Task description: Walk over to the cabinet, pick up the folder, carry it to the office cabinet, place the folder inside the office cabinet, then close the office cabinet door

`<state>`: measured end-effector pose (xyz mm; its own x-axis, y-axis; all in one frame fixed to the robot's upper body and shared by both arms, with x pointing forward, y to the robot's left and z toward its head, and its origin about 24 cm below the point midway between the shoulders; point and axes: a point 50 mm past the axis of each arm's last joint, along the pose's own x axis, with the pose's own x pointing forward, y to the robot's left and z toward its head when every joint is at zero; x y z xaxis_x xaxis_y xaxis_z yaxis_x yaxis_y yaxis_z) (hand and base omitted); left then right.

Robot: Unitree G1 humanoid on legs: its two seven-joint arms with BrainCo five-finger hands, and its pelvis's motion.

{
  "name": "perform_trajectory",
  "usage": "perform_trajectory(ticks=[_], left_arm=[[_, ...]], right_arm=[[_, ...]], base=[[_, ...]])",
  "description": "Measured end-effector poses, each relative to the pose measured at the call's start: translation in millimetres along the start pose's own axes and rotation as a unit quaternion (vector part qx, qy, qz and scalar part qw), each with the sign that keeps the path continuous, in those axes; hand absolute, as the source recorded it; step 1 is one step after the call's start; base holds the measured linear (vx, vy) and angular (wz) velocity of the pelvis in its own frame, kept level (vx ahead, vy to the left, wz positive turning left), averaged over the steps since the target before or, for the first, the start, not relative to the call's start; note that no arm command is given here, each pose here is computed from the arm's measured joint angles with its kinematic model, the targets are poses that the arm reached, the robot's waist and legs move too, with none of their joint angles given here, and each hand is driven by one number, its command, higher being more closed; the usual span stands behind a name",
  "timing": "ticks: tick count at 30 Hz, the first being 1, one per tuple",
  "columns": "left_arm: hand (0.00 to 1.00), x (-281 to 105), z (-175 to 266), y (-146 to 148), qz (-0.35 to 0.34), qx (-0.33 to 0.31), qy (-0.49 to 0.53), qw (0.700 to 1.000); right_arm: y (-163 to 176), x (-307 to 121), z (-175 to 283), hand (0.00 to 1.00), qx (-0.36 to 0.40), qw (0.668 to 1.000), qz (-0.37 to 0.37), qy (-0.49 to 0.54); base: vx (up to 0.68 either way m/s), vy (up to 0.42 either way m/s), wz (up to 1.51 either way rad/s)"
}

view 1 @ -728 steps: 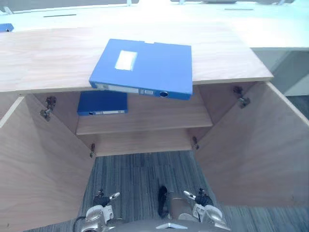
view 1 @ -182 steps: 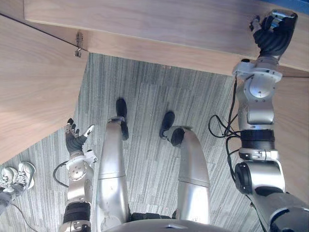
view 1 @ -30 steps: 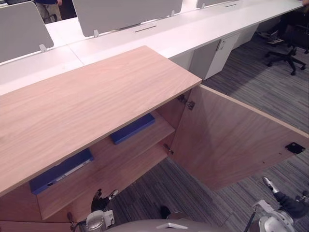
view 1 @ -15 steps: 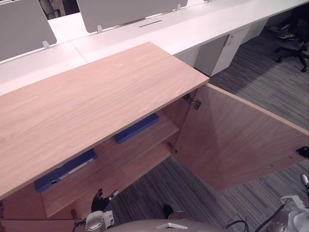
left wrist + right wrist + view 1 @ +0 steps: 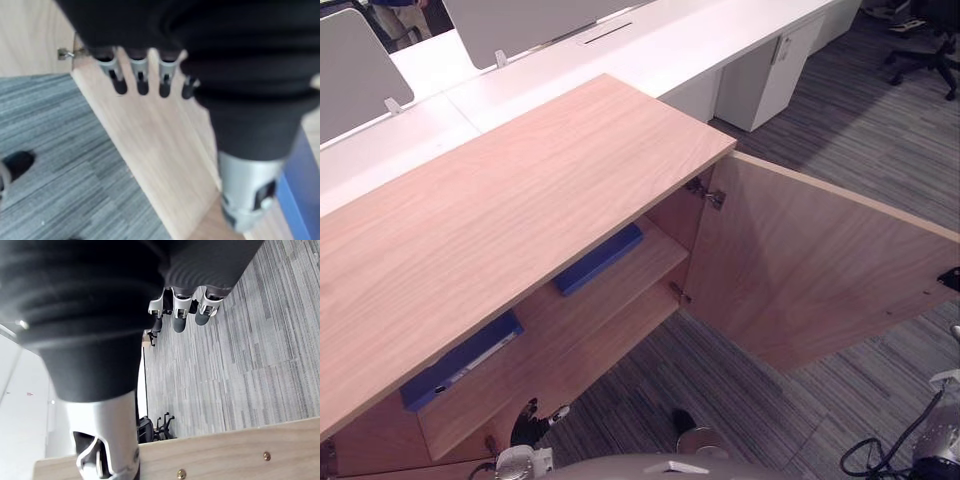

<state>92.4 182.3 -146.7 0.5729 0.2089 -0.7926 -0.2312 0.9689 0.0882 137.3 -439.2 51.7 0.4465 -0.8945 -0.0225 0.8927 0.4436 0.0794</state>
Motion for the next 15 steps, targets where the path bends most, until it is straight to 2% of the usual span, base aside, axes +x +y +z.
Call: perform_trajectory(ticks=[11, 15], left_arm=[[0.00, -3, -12, 8, -0.009, 0.026, 0.016, 0.999], [0.00, -2, -10, 15, -0.009, 0.043, 0.014, 0.999]], right_arm=[[32, 24, 12, 0.00, -0.083, 0.993, 0.088, 0.013], [44, 26, 15, 0.00, -0.134, 0.983, 0.128, 0.010]], base=[[-0.04, -0.018, -0.01], [-0.05, -0.056, 0.13]])
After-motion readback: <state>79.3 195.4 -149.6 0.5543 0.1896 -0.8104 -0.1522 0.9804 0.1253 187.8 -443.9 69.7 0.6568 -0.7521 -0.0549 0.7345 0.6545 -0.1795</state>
